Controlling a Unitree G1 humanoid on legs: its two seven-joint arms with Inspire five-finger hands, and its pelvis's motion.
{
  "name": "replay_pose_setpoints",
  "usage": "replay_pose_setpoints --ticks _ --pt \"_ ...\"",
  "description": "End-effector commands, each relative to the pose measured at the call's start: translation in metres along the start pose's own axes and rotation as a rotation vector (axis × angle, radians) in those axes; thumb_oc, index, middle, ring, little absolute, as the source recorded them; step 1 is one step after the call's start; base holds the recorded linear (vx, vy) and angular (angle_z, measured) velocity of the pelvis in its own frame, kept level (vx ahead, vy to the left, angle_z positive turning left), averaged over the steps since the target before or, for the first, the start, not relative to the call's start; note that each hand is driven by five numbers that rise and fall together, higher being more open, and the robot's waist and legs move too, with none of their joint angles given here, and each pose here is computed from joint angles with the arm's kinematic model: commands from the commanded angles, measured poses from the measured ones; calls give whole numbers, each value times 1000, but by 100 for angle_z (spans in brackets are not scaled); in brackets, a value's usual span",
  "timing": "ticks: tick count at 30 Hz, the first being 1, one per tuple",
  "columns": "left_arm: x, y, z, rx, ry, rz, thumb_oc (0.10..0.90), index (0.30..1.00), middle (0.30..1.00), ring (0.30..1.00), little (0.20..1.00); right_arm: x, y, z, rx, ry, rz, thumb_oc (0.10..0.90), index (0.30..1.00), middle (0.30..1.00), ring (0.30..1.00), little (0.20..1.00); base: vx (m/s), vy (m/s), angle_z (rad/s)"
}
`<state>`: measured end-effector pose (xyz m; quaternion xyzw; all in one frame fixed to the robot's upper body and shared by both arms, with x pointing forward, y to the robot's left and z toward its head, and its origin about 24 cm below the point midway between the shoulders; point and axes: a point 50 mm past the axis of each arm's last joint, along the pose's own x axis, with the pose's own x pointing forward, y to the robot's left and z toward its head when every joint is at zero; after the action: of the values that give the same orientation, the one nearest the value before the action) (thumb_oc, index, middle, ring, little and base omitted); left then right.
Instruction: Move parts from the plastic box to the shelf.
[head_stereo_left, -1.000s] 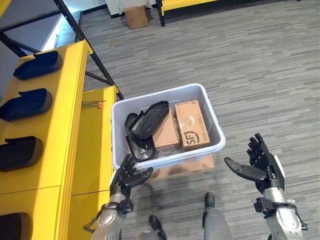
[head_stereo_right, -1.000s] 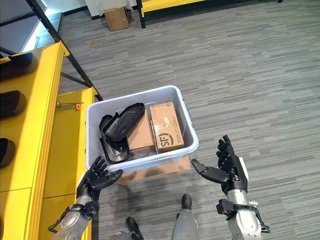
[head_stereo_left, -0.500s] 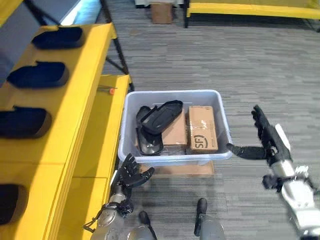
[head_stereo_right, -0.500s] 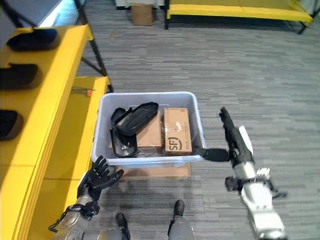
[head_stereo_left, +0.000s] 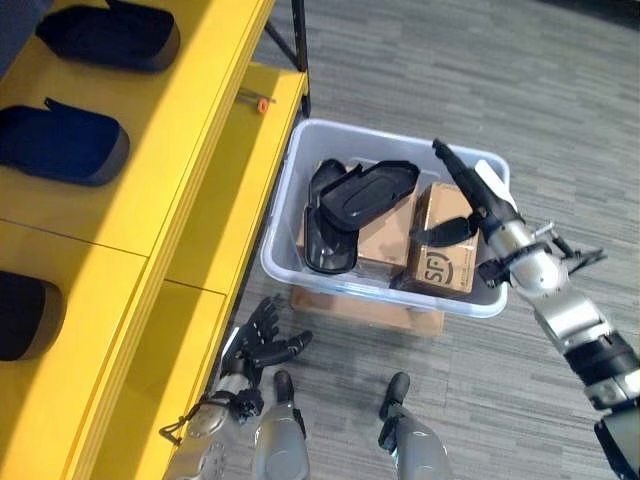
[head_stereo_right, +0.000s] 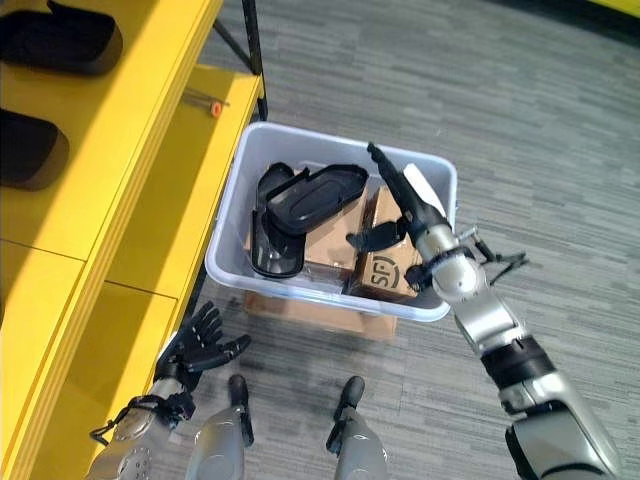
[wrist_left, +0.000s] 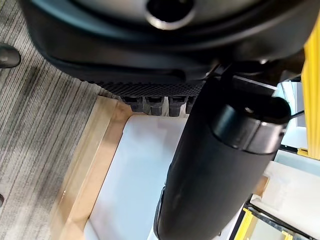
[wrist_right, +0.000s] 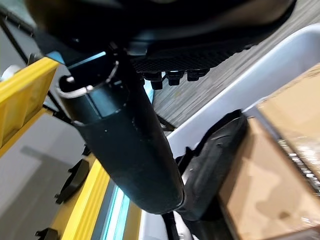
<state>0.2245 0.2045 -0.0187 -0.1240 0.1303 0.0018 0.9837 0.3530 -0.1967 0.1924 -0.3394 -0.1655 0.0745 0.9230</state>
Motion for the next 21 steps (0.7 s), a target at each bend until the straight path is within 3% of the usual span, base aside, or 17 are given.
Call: replay_pose_setpoints --ticks 1,3,4,21 --pt "-4 -7 31 43 -154 -58 900 1000 1000 1000 1000 16 -27 41 -11 -167 -141 900 1000 1000 1000 1000 -26 26 8" --pt "-3 -8 32 44 -158 -61 900 1000 1000 1000 1000 25 -26 46 -10 -169 -139 900 1000 1000 1000 1000 -38 49 8" --pt "-1 -11 39 33 -181 -73 900 1000 1000 1000 1000 47 -35 60 -23 -159 -180 900 1000 1000 1000 1000 -41 62 1" --pt "7 -20 47 13 -209 -67 900 1000 1000 1000 1000 74 -17 90 130 -186 -208 900 1000 1000 1000 1000 -4 9 2"
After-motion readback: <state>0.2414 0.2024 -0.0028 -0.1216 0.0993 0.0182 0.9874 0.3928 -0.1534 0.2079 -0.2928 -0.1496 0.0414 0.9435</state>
